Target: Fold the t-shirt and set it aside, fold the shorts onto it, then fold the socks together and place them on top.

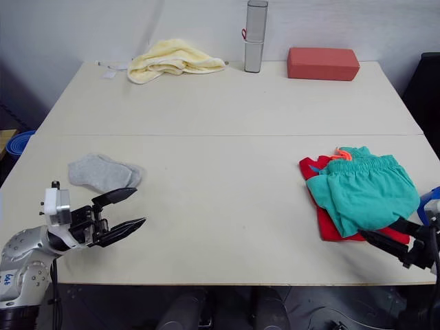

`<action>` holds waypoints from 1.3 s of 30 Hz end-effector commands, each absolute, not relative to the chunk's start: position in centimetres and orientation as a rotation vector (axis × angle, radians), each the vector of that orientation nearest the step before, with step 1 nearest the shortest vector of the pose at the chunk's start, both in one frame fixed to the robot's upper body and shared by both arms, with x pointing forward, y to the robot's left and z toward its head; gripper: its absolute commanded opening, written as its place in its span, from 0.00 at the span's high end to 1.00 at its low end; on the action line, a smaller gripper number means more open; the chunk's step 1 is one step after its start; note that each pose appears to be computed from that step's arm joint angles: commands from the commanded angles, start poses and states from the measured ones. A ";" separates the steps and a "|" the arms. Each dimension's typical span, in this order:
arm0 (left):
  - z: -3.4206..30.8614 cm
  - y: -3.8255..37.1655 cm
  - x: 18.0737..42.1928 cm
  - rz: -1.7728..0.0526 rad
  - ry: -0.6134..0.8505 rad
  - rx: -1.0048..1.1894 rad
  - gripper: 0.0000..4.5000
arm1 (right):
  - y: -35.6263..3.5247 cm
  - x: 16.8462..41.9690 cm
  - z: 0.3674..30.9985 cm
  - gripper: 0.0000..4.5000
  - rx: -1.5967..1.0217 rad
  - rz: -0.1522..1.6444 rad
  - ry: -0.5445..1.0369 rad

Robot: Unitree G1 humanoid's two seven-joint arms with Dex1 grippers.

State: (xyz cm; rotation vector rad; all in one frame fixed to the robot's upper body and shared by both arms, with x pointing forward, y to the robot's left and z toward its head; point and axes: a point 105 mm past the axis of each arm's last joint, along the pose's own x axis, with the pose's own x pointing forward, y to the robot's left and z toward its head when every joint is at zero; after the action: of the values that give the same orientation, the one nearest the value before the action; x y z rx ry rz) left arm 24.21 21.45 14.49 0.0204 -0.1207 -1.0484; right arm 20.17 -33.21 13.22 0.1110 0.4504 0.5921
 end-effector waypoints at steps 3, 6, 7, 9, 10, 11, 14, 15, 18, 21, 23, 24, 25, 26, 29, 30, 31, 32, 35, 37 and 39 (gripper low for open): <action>15.6 22.9 24.0 -1.004 -0.148 0.059 0.00 | -35.0 18.8 15.2 0.00 0.005 0.613 0.408; 15.4 23.9 24.1 -0.941 -0.133 0.034 0.00 | -33.0 19.6 17.2 0.00 -0.166 0.719 0.247; 15.3 24.2 24.1 -0.923 -0.127 0.033 0.00 | -32.0 19.9 17.8 0.00 -0.229 0.755 0.182; 14.9 24.7 23.7 -0.899 -0.110 0.027 0.00 | -30.7 20.8 19.2 0.00 -0.282 0.773 0.054; 14.4 25.1 23.2 -0.894 -0.080 0.014 0.00 | -29.2 21.1 20.2 0.00 -0.294 0.824 -0.035; 13.9 25.6 22.7 -0.872 -0.057 -0.001 0.00 | -27.8 21.2 20.8 0.00 -0.312 0.879 -0.091; 13.3 27.4 22.2 -0.754 -0.049 -0.029 0.00 | -24.1 20.7 20.4 0.00 -0.366 1.063 -0.162; 13.1 28.0 22.0 -0.720 -0.044 -0.026 0.00 | -23.2 20.9 20.3 0.00 -0.367 1.091 -0.193; 12.8 30.3 20.6 -0.561 -0.043 -0.024 0.00 | -20.1 21.8 18.6 0.00 -0.329 1.197 -0.265; 11.8 34.5 18.4 -0.240 0.035 -0.080 0.00 | -16.7 22.2 16.8 0.00 -0.296 1.330 -0.322; 11.3 36.6 16.6 -0.072 0.073 -0.147 0.00 | -15.7 22.8 16.6 0.00 -0.277 1.344 -0.353; 11.3 36.9 15.8 -0.037 0.074 -0.163 0.00 | -15.3 23.1 16.7 0.00 -0.285 1.333 -0.374; 11.4 37.2 15.0 -0.008 0.073 -0.185 0.00 | -15.0 23.4 16.6 0.00 -0.276 1.327 -0.379; 11.5 37.5 14.4 0.019 0.072 -0.211 0.00 | -14.7 23.5 16.6 0.00 -0.272 1.325 -0.388; 10.9 38.5 12.8 0.131 0.109 -0.338 0.00 | -14.0 23.1 16.2 0.00 -0.276 1.339 -0.404; 10.8 38.5 12.5 0.145 0.124 -0.379 0.00 | -13.9 23.0 16.0 0.00 -0.286 1.344 -0.407; 11.0 38.2 12.6 0.130 0.123 -0.423 0.00 | -13.8 22.9 15.9 0.00 -0.288 1.344 -0.406; 11.4 37.8 12.8 0.111 0.118 -0.469 0.00 | -13.8 23.0 15.8 0.00 -0.290 1.338 -0.407; 12.8 37.4 15.1 0.076 0.113 -0.543 0.00 | -13.8 23.1 15.8 0.00 -0.290 1.328 -0.409; 13.9 36.0 17.7 0.005 0.119 -0.633 0.00 | -13.8 23.2 15.9 0.00 -0.293 1.326 -0.413; 14.1 34.7 20.0 -0.050 0.178 -0.702 0.00 | -13.8 23.4 16.1 0.00 -0.301 1.322 -0.417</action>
State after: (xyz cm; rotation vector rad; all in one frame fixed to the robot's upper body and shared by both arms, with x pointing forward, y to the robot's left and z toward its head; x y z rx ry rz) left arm 19.33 35.84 14.08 -0.6505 0.1348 -0.0134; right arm 23.35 -13.61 15.42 -0.2816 -0.3852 1.3343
